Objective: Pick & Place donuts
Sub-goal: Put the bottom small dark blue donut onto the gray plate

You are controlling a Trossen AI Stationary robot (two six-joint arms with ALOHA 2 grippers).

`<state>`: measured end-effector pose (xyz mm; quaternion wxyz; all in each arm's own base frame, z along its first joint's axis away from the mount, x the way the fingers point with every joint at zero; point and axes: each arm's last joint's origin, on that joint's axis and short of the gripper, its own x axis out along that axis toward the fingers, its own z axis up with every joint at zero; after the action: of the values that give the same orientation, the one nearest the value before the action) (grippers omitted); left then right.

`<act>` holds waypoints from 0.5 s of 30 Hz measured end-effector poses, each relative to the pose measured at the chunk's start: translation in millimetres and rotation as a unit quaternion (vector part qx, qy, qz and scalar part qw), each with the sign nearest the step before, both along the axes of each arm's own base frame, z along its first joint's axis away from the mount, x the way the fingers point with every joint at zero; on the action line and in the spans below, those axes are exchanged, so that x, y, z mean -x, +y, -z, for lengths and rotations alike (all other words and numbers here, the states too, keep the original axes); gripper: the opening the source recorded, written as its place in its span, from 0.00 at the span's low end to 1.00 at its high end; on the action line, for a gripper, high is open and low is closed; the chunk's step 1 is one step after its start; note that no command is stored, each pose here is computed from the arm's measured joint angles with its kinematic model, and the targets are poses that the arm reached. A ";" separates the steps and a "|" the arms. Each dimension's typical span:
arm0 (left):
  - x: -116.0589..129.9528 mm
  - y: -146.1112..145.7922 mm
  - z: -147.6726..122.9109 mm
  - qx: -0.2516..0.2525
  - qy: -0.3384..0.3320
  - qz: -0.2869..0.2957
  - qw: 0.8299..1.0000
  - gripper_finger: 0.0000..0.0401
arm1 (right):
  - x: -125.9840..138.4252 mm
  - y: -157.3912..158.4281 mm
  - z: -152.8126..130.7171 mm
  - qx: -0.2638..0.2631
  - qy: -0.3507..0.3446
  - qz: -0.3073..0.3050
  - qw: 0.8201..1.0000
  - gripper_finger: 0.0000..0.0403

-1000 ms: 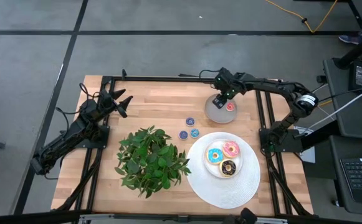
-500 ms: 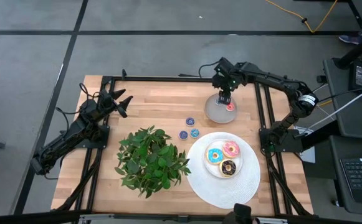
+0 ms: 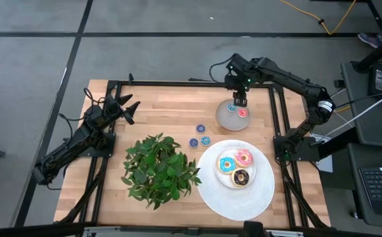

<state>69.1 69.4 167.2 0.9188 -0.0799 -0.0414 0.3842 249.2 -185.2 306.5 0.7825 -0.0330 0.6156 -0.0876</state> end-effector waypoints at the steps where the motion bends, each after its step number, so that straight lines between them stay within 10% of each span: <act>1: 0.0 0.0 0.0 0.000 0.000 0.000 1.000 0.67 | -3.3 3.2 -3.3 0.003 -0.005 -0.008 1.000 0.43; 15: 0.0 0.0 0.0 0.000 0.000 0.000 1.000 0.67 | -70.4 57.6 2.4 0.000 -0.002 -0.128 0.992 0.43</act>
<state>69.0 69.5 167.2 0.9188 -0.0797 -0.0413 0.3843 319.6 -127.6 304.2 0.7887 -0.1114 0.6044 0.0135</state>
